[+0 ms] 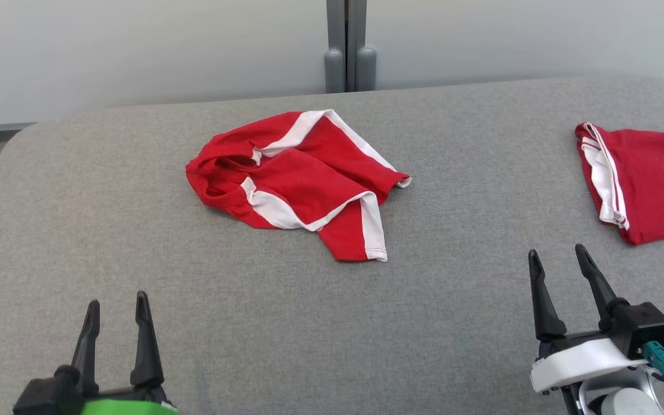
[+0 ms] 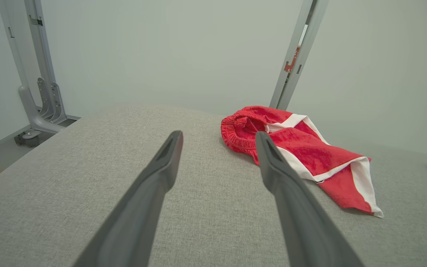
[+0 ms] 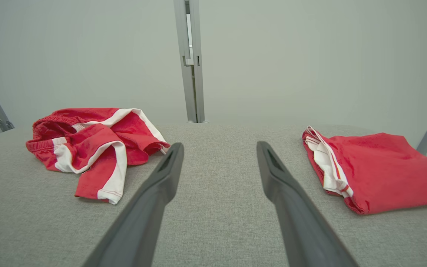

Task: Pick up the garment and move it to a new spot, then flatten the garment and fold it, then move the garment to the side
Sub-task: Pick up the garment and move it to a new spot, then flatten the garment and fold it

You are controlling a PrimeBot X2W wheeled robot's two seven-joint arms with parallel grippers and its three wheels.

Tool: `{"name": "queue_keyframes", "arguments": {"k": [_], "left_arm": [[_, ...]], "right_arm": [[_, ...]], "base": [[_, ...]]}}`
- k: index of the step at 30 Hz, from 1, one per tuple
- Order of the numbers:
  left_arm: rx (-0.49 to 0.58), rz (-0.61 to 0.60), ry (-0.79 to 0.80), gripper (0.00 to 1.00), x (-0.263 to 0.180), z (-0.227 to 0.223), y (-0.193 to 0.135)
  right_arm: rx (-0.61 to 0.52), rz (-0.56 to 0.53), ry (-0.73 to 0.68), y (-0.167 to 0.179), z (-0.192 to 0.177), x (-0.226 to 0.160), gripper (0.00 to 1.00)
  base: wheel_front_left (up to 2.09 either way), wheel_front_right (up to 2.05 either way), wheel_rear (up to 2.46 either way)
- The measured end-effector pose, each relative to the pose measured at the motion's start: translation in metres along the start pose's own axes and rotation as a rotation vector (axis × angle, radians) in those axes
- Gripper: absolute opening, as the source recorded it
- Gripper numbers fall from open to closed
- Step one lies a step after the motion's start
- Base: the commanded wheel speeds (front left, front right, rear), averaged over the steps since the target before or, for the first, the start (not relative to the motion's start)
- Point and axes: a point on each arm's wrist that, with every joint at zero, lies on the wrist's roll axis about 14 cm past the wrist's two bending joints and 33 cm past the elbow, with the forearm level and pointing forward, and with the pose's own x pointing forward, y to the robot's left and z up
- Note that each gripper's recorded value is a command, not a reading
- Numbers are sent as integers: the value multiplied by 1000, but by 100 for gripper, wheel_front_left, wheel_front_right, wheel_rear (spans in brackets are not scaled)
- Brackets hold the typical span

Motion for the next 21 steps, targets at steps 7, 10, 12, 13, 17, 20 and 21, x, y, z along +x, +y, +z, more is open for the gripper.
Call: {"name": "queue_keyframes", "arguments": {"k": [7, 10, 12, 13, 17, 20, 21], "left_arm": [[63, 28, 14, 100, -32, -2, 16], [75, 35, 11, 100, -37, -1, 20], [76, 38, 8, 100, -38, 0, 21], [76, 37, 7, 100, -38, 0, 21], [75, 31, 3, 100, -35, 2, 21], [80, 11, -2, 100, -32, 3, 16], [78, 1, -3, 100, -30, 3, 13]], "right_arm": [[19, 11, 26, 5, -7, -10, 100], [23, 22, 26, 9, -7, -10, 100], [24, 30, 28, 12, -8, -10, 100], [26, 34, 31, 13, -9, -10, 100], [28, 37, 38, 14, -11, -11, 100], [32, 34, 45, 14, -13, -13, 100], [34, 32, 47, 14, -14, -14, 100]], "base": [[0, 0, 0], [0, 0, 0], [0, 0, 0], [0, 0, 0], [0, 0, 0], [0, 0, 0], [0, 0, 0]]}}
